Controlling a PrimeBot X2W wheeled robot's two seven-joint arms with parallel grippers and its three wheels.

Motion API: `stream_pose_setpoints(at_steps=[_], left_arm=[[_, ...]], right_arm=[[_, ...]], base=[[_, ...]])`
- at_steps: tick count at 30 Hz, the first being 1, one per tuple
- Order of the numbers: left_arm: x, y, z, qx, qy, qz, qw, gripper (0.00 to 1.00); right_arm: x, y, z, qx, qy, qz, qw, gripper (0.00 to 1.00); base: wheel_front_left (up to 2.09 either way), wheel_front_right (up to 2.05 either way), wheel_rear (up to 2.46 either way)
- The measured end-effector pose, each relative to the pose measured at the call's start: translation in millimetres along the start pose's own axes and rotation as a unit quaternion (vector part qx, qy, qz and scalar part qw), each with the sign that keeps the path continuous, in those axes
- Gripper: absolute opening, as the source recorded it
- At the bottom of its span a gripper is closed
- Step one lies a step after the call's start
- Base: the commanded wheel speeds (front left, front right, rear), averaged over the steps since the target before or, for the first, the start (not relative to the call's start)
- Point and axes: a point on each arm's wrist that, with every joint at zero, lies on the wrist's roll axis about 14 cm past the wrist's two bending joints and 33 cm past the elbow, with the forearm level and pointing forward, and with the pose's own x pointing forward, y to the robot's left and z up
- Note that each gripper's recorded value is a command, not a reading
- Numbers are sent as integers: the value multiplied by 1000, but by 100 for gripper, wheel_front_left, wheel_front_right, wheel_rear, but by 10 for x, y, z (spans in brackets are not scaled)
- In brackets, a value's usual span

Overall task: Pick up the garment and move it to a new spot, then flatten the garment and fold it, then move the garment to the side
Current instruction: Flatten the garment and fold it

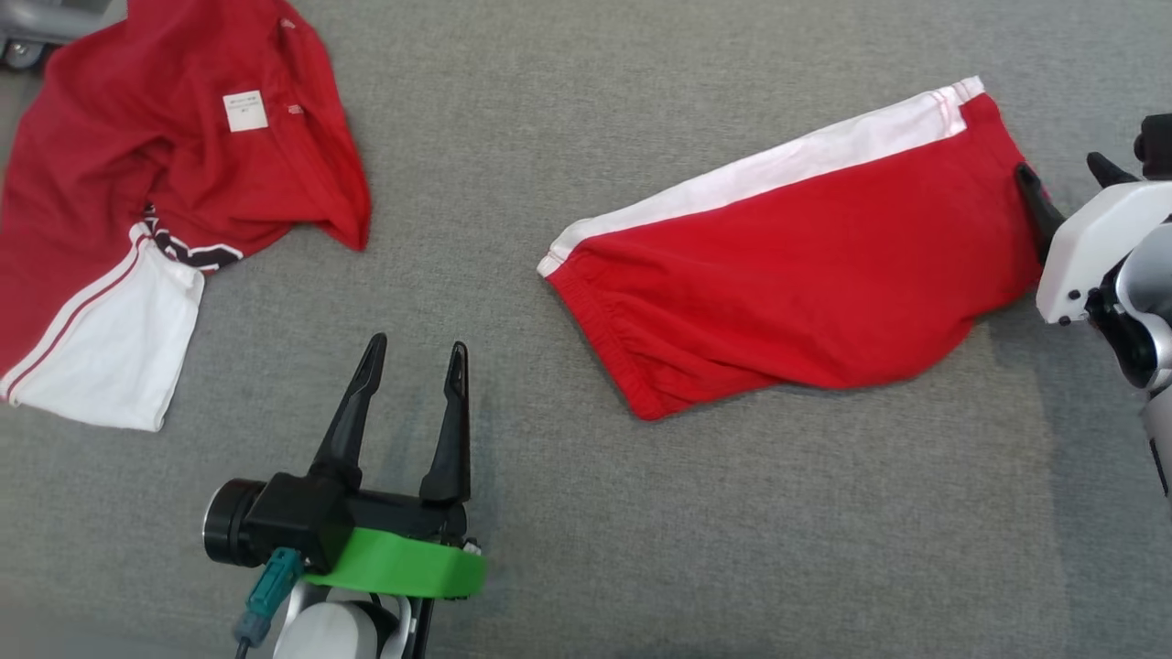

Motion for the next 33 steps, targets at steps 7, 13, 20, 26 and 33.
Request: stream_pose_setpoints(at_steps=[7,13,20,26,33], left_arm=[[-63,214,-25,2,8,39,999,100],[-82,287,-45,4,12,56,998,100],[-23,163,-50,-5,9,37,999,100],[26,41,-47,-10,6,16,1000,100],[-34,-138,-71,-15,9,-14,1000,100]], right_arm=[[314,157,-307,7,86,14,996,100],[403,265,-386,31,116,26,992,100],[261,196,-444,63,139,26,988,0],[49,31,-451,128,119,9,985,0],[-428,-192,-492,205,79,-18,976,0]], base=[[0,0,0],[0,0,0],[0,0,0],[0,0,0],[0,0,0]])
